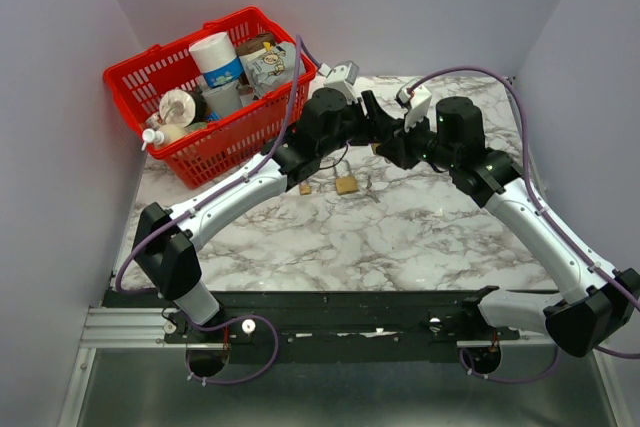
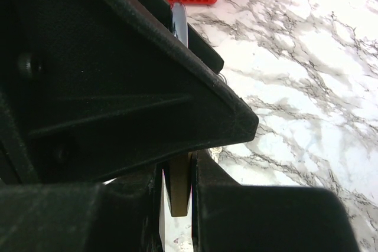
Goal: Lock with the key
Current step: Lock the lock.
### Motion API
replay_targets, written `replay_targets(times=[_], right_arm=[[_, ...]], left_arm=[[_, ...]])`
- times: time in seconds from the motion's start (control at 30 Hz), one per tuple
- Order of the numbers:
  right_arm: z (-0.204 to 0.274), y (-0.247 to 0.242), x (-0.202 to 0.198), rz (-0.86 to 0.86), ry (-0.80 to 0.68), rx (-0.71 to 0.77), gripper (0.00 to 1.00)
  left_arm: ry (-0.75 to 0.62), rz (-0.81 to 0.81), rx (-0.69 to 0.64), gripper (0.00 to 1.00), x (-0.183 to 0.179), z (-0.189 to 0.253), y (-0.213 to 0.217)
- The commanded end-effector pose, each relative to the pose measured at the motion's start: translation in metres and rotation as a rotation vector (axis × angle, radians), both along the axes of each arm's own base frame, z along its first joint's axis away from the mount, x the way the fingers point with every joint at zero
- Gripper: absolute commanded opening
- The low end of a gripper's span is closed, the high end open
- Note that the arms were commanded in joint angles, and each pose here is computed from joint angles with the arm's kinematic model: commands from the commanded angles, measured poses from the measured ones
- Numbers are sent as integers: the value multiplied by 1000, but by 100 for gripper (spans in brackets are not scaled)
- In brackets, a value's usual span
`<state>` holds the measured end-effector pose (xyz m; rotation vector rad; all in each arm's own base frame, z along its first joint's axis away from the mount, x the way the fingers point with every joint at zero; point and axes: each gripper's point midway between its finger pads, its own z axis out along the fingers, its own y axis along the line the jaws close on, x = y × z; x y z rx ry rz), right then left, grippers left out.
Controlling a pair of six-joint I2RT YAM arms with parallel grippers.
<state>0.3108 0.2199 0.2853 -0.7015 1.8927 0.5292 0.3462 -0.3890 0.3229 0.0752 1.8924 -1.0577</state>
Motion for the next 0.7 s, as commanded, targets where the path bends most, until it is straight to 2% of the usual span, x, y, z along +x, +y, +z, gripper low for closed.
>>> replay_targets(times=[0.0,0.1,0.13,0.17,0.2,0.23,0.27,0.3,0.4,0.43,0.57,0.67], right_arm=[[27,3,9,-9,-95,34,1],[29,5,8,-6,-92,46,1],[31,6,7,0,-90,53,1],[31,8,5,13,-86,60,6],[30,8,4,17,-80,65,18],[30,9,2,22,-78,67,25],[29,8,1,23,-75,69,31],[28,8,1,23,-70,70,42],[27,4,-3,25,-55,84,61],[25,2,-3,25,-45,85,64],[22,-5,-12,62,-16,116,65],[14,-10,-19,87,-7,115,63]], left_arm=[[-1,23,-8,57,5,3,-1],[6,8,-34,39,2,4,-3],[19,8,-42,28,2,3,-4],[22,6,-49,22,2,4,-3],[24,13,-54,16,5,4,-1],[26,16,-58,6,6,5,0],[23,22,-70,1,8,8,2],[23,6,-77,0,7,10,2],[-5,11,-111,0,13,23,9],[-13,16,-119,0,15,27,12],[-28,21,-143,0,18,39,17],[-21,26,-168,0,18,44,20]])
